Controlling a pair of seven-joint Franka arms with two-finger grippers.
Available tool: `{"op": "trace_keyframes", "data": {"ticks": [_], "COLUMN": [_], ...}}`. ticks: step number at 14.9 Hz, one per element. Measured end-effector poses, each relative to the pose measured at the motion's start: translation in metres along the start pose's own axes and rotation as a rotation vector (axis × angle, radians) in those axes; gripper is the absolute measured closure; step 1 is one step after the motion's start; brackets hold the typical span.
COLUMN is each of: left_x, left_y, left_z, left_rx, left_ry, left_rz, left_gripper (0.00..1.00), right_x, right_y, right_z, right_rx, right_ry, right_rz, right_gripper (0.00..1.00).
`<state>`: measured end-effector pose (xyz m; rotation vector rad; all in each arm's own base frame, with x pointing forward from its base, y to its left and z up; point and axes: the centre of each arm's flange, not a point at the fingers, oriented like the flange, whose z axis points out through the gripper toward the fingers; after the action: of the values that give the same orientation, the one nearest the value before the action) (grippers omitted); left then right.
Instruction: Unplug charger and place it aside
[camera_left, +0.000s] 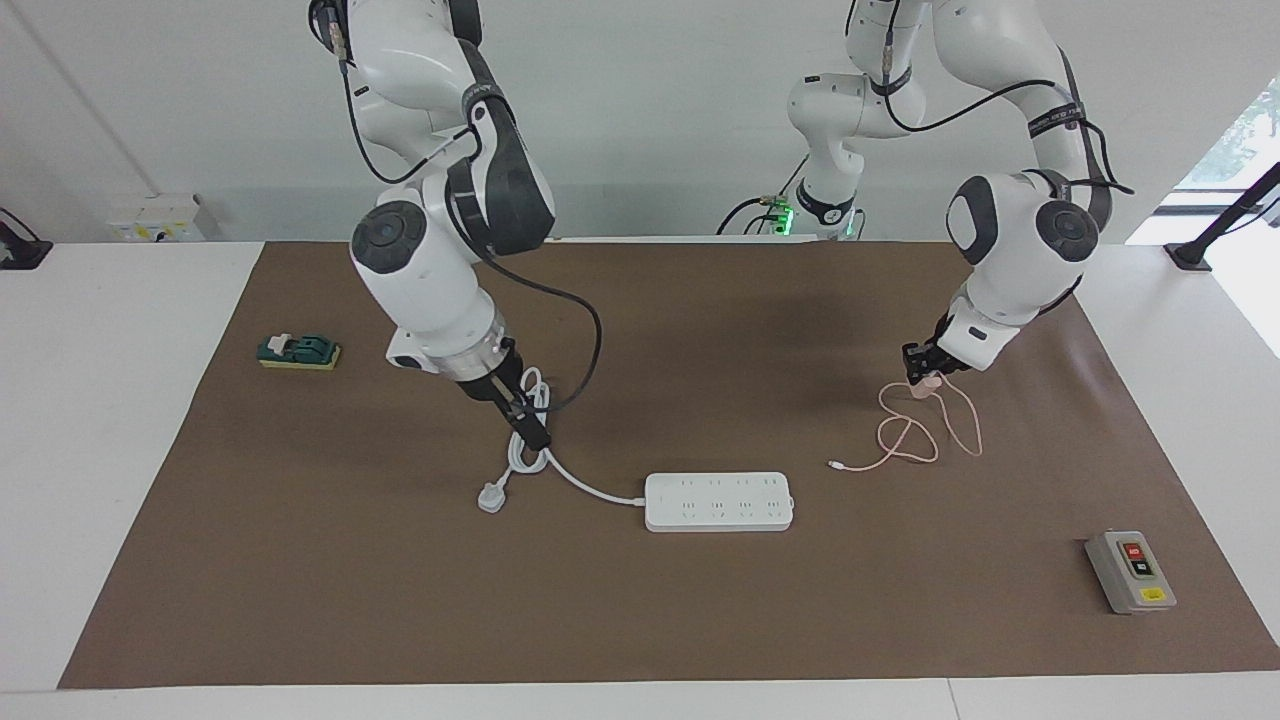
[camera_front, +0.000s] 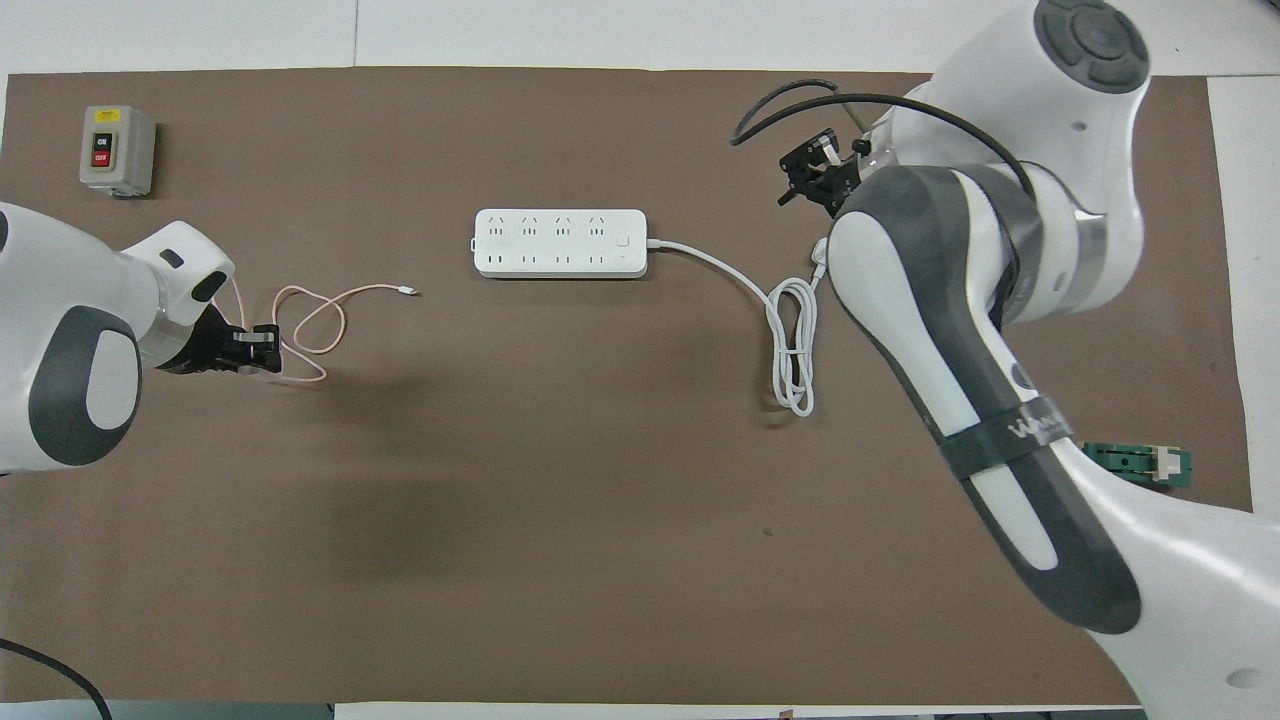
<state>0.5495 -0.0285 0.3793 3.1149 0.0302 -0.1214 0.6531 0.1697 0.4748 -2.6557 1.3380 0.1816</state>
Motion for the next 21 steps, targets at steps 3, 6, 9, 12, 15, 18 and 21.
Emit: {"op": "trace_keyframes", "data": {"ticks": [3,6,9,12,15,18,21], "left_x": [-0.01,-0.017,-0.019,-0.011,0.001,0.006,0.006], "left_y": [-0.013,-0.052,-0.09,-0.1,-0.099,-0.098,-0.092], "left_z": [0.014,0.023,0.018,-0.015,-0.067,-0.103,-0.132], "left_rx": [-0.004,-0.008,-0.006,0.001,0.001,0.001,-0.001], "left_ry": [0.038,0.048,0.052,0.027,0.029,0.045,0.062], "left_rz": [0.004,-0.031,-0.062,-0.064,-0.065,-0.109,-0.144], "left_gripper": [0.64,0.49,0.18,0.0,0.0,0.0,0.0], "right_x": [0.05,0.061,0.07,0.094,0.088,0.073,0.073], "right_y": [0.05,0.07,0.079,0.105,0.109,0.109,0.137], "right_z": [-0.041,-0.061,-0.07,-0.077,-0.079,-0.081,-0.094], "right_rx": [-0.075,-0.159,-0.205,-0.23,-0.234,-0.23,-0.218], "right_ry": [0.002,0.072,0.092,0.035,0.009,0.001,-0.013], "right_rz": [-0.195,-0.401,-0.583,-0.651,-0.67,-0.693,-0.668], "right_gripper": [0.0,0.0,0.0,0.0,0.0,0.0,0.0]}}
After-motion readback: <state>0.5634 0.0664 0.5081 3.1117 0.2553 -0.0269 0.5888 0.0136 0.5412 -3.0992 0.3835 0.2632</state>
